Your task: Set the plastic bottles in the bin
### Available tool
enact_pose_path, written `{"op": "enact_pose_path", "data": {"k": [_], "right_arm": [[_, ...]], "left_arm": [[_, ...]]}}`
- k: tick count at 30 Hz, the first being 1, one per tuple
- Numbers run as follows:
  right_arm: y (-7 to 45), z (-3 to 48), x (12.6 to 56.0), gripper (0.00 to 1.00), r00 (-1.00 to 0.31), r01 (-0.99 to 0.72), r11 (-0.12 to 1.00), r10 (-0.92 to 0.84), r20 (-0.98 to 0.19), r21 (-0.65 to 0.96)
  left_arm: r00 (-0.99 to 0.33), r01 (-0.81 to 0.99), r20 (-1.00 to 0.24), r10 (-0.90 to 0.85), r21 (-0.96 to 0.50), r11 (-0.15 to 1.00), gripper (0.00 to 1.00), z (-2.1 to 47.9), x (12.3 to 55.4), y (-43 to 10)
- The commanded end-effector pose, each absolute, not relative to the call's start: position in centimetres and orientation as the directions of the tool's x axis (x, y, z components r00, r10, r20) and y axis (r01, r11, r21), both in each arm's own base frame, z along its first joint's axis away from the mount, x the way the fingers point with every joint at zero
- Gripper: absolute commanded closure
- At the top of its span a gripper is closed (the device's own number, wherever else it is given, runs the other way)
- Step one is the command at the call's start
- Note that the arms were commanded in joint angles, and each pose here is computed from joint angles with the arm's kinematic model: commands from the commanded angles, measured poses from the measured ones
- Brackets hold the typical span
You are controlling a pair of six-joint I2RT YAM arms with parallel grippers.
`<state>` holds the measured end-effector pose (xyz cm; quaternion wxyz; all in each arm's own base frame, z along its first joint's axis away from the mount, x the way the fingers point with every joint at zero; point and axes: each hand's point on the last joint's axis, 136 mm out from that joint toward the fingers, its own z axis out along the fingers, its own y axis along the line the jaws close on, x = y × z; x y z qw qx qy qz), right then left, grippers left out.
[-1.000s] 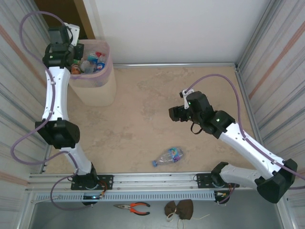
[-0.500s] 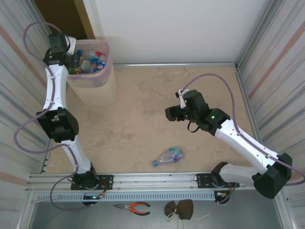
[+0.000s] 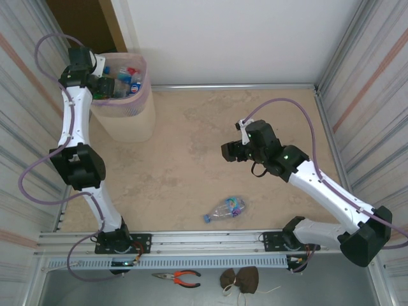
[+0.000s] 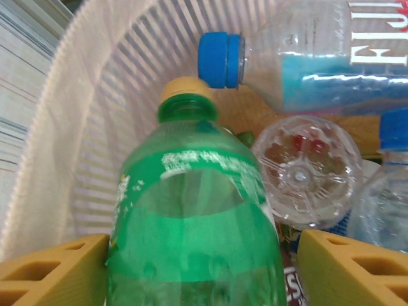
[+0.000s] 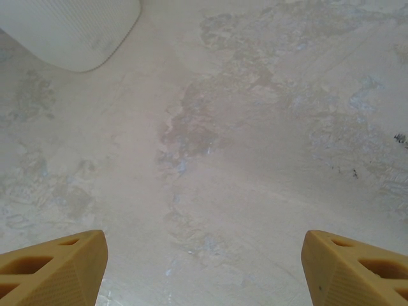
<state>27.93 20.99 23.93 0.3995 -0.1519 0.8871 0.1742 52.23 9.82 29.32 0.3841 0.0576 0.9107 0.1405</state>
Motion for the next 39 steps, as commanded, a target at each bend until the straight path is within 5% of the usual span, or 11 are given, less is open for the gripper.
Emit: {"op": "enact_pose_path", "data": {"k": [1, 11, 18, 22, 33, 39], "right_arm": [[20.3, 25.6, 27.9, 0.22, -0.611, -0.398, 0.898, -0.108, -0.785, 0.186], [20.0, 25.8, 27.6, 0.22, -0.609, -0.396, 0.899, -0.104, -0.786, 0.188], [19.9, 25.9, 27.5, 0.22, -0.608, -0.396, 0.899, -0.103, -0.787, 0.188], [19.8, 25.7, 27.4, 0.22, -0.613, -0.392, 0.900, -0.101, -0.783, 0.190], [19.4, 25.7, 27.1, 0.22, -0.612, -0.381, 0.905, -0.093, -0.785, 0.190], [19.5, 26.2, 27.0, 0.22, -0.606, -0.388, 0.900, -0.088, -0.791, 0.197]], "left_arm": [[-0.658, -0.015, -0.730, 0.185, 0.259, 0.966, 0.22, 32.5, 51.3, 9.2], [-0.589, 0.002, -0.789, 0.172, 0.211, 0.977, 0.21, 36.0, 50.3, 7.9], [-0.617, 0.016, -0.769, 0.165, 0.197, 0.980, 0.50, 34.8, 50.4, 8.0], [-0.656, 0.042, -0.745, 0.120, 0.122, 0.992, 0.58, 32.5, 50.8, 7.6], [-0.742, 0.096, -0.670, 0.001, -0.105, 0.990, 0.58, 26.2, 51.7, 4.8], [-0.691, 0.103, -0.723, -0.009, -0.111, 0.988, 0.53, 29.2, 51.1, 4.4]]}}
